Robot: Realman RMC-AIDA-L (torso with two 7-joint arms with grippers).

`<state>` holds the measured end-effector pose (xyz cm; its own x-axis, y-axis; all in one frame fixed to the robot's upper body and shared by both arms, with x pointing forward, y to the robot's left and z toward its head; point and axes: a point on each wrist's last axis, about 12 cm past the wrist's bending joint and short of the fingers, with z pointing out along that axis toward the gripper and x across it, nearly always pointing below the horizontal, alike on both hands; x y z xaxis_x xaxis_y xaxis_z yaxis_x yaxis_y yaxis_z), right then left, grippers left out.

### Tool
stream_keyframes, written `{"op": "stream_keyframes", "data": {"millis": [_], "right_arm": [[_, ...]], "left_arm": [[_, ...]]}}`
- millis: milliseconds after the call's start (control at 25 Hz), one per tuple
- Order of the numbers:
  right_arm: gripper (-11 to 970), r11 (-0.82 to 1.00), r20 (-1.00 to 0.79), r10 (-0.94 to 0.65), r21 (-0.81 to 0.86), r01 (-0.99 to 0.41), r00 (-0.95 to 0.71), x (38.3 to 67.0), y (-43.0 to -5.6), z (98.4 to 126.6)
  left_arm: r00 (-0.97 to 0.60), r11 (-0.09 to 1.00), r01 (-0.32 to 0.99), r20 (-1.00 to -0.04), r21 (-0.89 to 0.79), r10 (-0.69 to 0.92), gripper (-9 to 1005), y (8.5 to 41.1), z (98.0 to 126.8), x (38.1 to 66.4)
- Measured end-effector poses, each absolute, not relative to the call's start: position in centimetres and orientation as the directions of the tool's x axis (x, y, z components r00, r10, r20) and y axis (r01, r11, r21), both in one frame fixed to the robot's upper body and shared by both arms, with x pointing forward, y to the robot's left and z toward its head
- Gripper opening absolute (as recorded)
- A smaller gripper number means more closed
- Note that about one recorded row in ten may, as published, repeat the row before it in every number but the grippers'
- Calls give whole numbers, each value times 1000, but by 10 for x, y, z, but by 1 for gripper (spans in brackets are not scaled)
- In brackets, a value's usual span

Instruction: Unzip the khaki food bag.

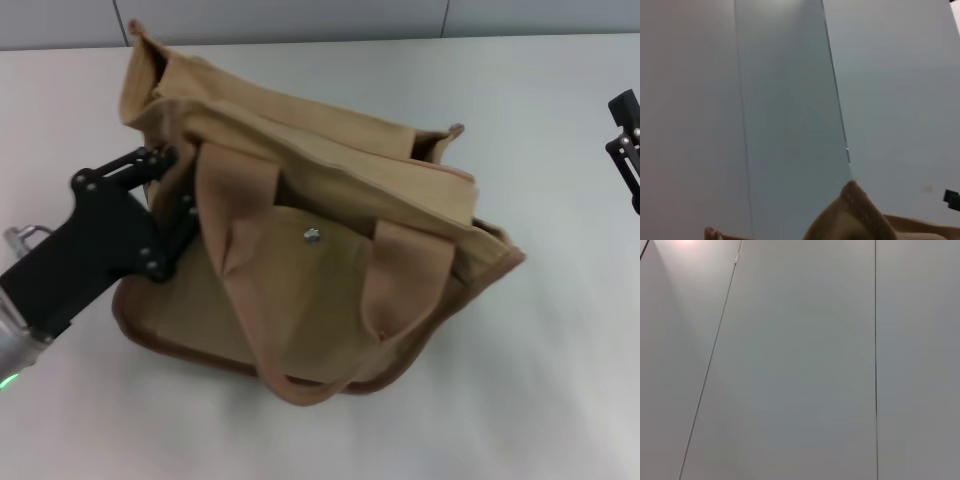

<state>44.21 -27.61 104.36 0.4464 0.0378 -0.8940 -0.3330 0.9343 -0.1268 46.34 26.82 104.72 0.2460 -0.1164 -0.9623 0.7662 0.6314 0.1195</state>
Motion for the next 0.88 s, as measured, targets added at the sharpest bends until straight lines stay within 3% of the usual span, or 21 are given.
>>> {"op": "stream_keyframes", "data": {"millis": [80, 320, 440, 600, 880], "right_arm": [[661, 934, -896, 44, -121, -337, 442, 443, -276, 1043], [733, 935, -900, 58, -103, -340, 432, 443, -278, 1043], [733, 933, -903, 92, -68, -352, 420, 444, -285, 1044], [733, 927, -905, 131, -33, -374, 405, 446, -288, 1046], [732, 905, -901, 193, 10, -425, 389, 448, -297, 1050]], "left_arm": [[253, 650, 751, -960, 116, -122, 240, 275, 1047, 458], [273, 702, 698, -959, 140, -81, 365, 304, 1049, 443], [267, 762, 635, -961, 126, -64, 427, 334, 1051, 424], [305, 803, 581, -950, 131, -66, 609, 351, 1056, 409], [249, 749, 652, -967, 121, -60, 800, 379, 1067, 392]]}}
